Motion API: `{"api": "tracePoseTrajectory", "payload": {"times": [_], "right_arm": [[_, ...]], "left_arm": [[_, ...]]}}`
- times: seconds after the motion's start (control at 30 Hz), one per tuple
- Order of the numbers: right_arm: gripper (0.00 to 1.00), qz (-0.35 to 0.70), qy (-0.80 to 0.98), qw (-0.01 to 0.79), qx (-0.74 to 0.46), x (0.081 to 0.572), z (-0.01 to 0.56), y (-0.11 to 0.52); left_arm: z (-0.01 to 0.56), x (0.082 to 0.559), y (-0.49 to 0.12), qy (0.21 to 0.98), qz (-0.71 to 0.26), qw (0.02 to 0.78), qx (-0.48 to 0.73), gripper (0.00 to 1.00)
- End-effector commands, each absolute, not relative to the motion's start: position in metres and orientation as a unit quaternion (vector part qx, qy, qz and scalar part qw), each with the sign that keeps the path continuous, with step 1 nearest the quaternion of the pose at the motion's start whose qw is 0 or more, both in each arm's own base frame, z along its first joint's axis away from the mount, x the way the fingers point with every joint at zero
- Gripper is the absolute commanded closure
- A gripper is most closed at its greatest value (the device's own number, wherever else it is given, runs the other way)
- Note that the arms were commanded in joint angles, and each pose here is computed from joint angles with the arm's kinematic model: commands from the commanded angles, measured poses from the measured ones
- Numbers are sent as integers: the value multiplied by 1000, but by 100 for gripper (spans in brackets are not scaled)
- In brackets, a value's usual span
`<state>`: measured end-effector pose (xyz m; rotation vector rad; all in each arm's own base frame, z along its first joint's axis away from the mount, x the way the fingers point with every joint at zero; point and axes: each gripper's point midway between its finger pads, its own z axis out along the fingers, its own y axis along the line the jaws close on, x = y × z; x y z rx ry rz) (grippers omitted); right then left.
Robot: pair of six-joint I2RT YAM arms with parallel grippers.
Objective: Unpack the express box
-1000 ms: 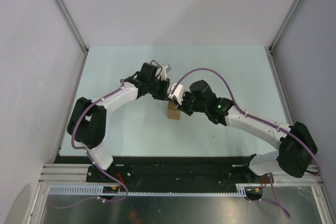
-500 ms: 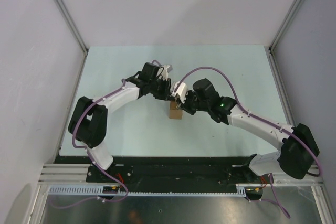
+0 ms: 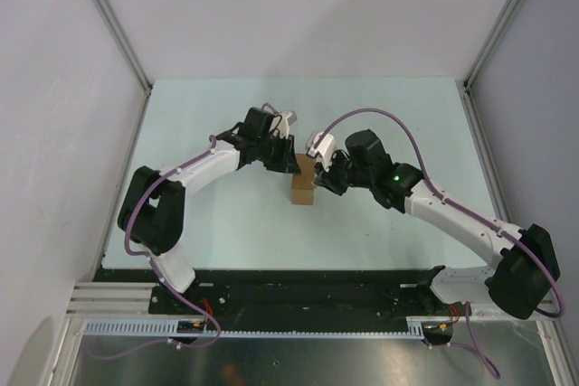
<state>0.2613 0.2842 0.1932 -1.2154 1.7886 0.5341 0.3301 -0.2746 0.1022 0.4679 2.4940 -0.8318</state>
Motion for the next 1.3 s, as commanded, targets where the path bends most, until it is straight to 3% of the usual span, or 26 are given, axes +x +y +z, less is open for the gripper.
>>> {"api": "tracePoseTrajectory", "payload": {"times": [0.0,0.17,0.3,0.33,0.43,0.63,0.93,1.27], "right_arm": [[100,239,704,474,-472,260,231,289],[100,244,721,473,-443,262,234,287],[100,256,748,457,-407,258,230,283],[100,264,752,452,-401,255,230,284],[100,297,761,425,-391,238,220,289],[100,318,780,388,-373,212,184,301],[100,281,826,415,-258,243,151,310],[100,205,859,450,-131,281,131,290]], "left_arm": [[29,294,-215,960,-172,131,180,82],[41,297,-222,955,-191,141,177,77],[73,307,-236,943,-226,172,174,62],[87,314,-242,938,-236,187,172,52],[130,328,-254,919,-262,234,177,39],[188,354,-259,896,-271,307,173,27],[189,410,-259,904,-253,327,111,25],[141,421,-280,911,-300,254,122,41]]}}
